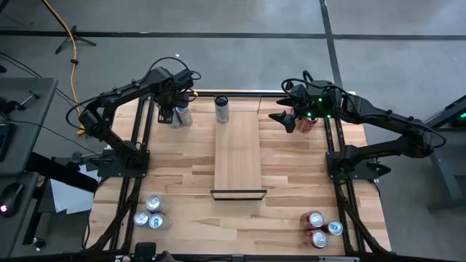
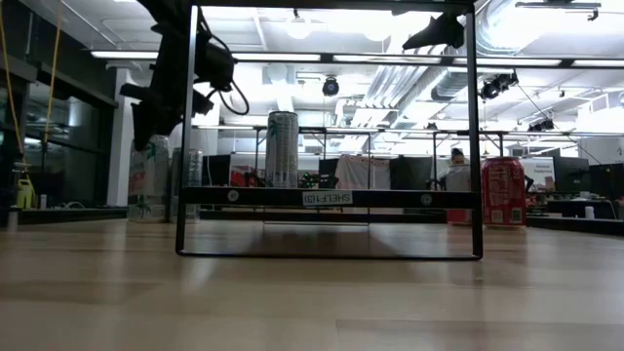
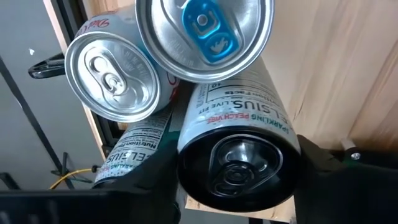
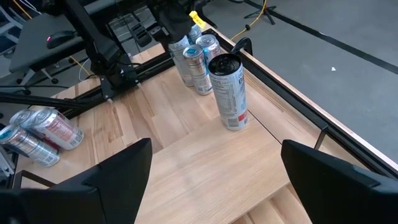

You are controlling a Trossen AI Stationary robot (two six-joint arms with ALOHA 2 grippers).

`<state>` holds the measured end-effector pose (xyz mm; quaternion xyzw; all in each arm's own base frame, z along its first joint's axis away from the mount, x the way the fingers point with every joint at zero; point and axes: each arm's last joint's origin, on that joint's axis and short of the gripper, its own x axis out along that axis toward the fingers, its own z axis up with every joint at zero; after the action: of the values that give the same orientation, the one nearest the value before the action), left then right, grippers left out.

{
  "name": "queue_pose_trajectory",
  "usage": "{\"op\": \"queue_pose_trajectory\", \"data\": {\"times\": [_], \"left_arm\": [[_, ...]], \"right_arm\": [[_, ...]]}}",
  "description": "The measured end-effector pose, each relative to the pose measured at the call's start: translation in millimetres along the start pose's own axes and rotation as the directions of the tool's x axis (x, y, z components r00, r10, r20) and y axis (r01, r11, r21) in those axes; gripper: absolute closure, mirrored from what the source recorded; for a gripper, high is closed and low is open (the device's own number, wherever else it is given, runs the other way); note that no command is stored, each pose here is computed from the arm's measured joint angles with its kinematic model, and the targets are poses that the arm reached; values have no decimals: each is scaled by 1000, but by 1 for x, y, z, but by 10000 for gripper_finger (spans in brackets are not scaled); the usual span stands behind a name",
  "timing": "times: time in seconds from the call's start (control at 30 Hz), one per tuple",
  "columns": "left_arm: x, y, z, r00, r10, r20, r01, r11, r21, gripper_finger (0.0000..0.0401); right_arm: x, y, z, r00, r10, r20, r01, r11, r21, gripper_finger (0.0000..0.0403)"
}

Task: Place canned beverage on shelf
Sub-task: Put the bottom white-pink soda can on the shelf aligned with the other white-pink soda can

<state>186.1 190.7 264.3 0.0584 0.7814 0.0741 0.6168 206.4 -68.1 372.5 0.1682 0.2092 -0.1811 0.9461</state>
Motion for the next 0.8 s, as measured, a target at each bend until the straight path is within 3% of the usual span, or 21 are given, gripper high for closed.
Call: {"op": "queue_pose_trajectory", "data": {"times": [0.37,0.53,0.8], "left_arm": [[-20,-8,-17,996,45,74,-37,994,-100,241],[-35,-20,-29,989,20,144,2,989,-146,241],[-43,-48,-34,996,-85,37,89,989,-118,241]], "right_arm": [[0,0,0,1000,0,1,0,1000,-1,59],[0,0,0,1000,1,5,-1,1000,-3,59],[0,0,1,1000,0,10,0,1000,-10,59]]}}
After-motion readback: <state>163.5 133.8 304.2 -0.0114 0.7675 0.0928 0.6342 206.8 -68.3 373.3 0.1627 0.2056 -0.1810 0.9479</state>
